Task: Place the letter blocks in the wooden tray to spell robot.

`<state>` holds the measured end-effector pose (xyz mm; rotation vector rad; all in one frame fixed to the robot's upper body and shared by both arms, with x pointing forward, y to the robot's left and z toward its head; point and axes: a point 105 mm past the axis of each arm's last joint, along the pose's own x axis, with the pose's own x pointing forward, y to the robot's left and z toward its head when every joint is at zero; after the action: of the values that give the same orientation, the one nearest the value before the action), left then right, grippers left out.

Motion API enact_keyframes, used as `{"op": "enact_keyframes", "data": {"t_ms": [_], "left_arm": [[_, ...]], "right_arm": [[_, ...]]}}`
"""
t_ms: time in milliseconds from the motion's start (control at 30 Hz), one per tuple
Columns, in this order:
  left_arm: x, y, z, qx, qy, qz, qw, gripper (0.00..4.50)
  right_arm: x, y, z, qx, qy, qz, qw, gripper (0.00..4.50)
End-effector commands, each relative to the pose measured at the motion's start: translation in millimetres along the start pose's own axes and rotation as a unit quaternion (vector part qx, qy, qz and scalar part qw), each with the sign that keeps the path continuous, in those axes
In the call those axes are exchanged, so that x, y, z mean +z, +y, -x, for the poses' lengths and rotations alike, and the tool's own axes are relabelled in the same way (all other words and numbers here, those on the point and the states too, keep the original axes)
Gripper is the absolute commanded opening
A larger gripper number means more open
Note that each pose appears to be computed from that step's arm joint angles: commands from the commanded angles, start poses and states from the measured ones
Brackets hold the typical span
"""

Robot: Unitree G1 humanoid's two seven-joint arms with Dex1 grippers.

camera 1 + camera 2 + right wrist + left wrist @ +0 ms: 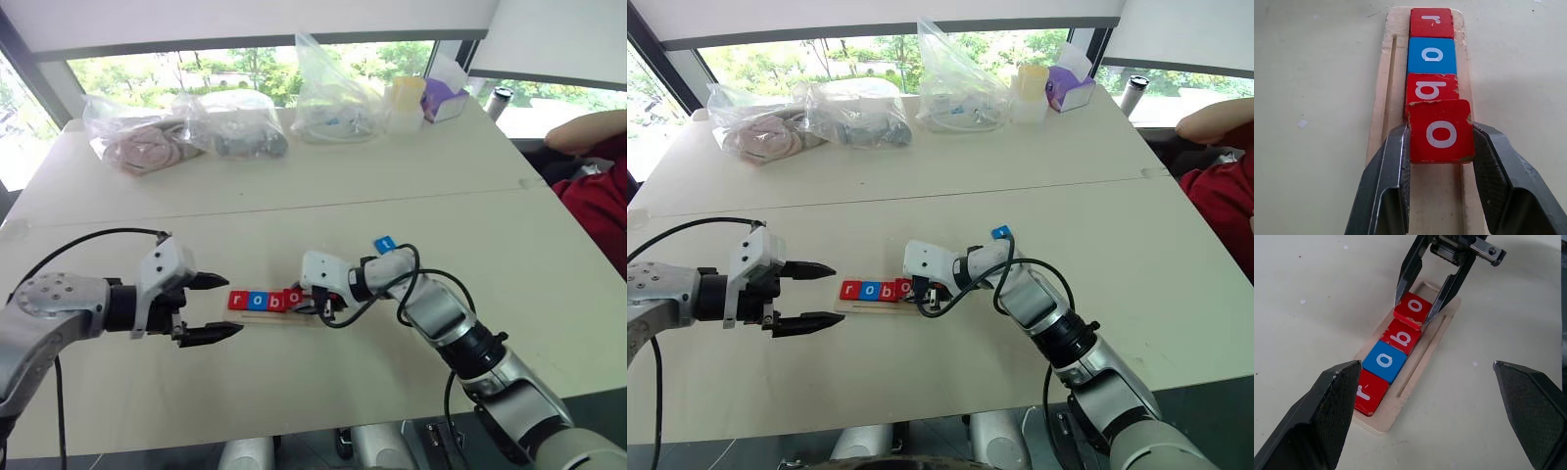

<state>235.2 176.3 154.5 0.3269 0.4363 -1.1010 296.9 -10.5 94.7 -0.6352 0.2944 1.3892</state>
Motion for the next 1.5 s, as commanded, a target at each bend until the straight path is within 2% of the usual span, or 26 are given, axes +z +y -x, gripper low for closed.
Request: {"op": "enact_keyframes", "data": {"t_ms": [33,67,200,367,633,667,700,867,1133,1500], "left_arm": [[6.7,1.5,1.0,0.008,-0.005,-0.019,1.0,4.5],[6.6,1.9,0.8,0.008,-0.005,-0.02,1.0,4.5],[6.4,3.0,0.1,0.01,-0.005,-0.02,1.0,4.5],[6.4,6.1,-1.4,0.013,-0.006,-0.022,1.0,4.5],[5.9,9.4,-2.8,0.015,-0.006,-0.026,1.0,4.5],[5.8,9.7,-2.9,0.015,-0.006,-0.026,1.0,4.5],[5.8,9.8,-2.9,0.015,-0.006,-0.026,1.0,4.5],[5.0,10.4,-2.6,0.017,-0.006,-0.026,0.999,4.5],[4.1,10.4,-1.9,0.019,-0.006,-0.025,0.999,4.5],[2.4,11.2,-5.0,0.018,-0.004,-0.028,0.999,4.5]], "right_arm": [[8.3,-0.4,0.1,-0.001,-0.007,0.015,1.0,2.18],[7.9,-0.7,0.7,-0.002,-0.006,0.016,1.0,2.49],[9.0,-3.0,3.1,-0.008,-0.007,0.02,1.0,4.47],[18.2,-10.3,5.7,-0.022,-0.023,0.015,0.999,4.47],[14.9,-9.9,0.6,-0.018,-0.026,0.003,0.999,4.47],[14.6,-8.9,0.2,-0.016,-0.026,0.003,1.0,3.94],[14.2,-7.4,-0.1,-0.012,-0.026,0.004,1.0,3.7],[15.1,-5.9,-1.0,-0.013,-0.032,0.006,0.999,1.16],[36.1,-9.3,11.9,-0.023,-0.052,0.014,0.998,1.14],[23.0,4.6,9.5,-0.012,-0.01,-0.006,1.0,1.14]]}}
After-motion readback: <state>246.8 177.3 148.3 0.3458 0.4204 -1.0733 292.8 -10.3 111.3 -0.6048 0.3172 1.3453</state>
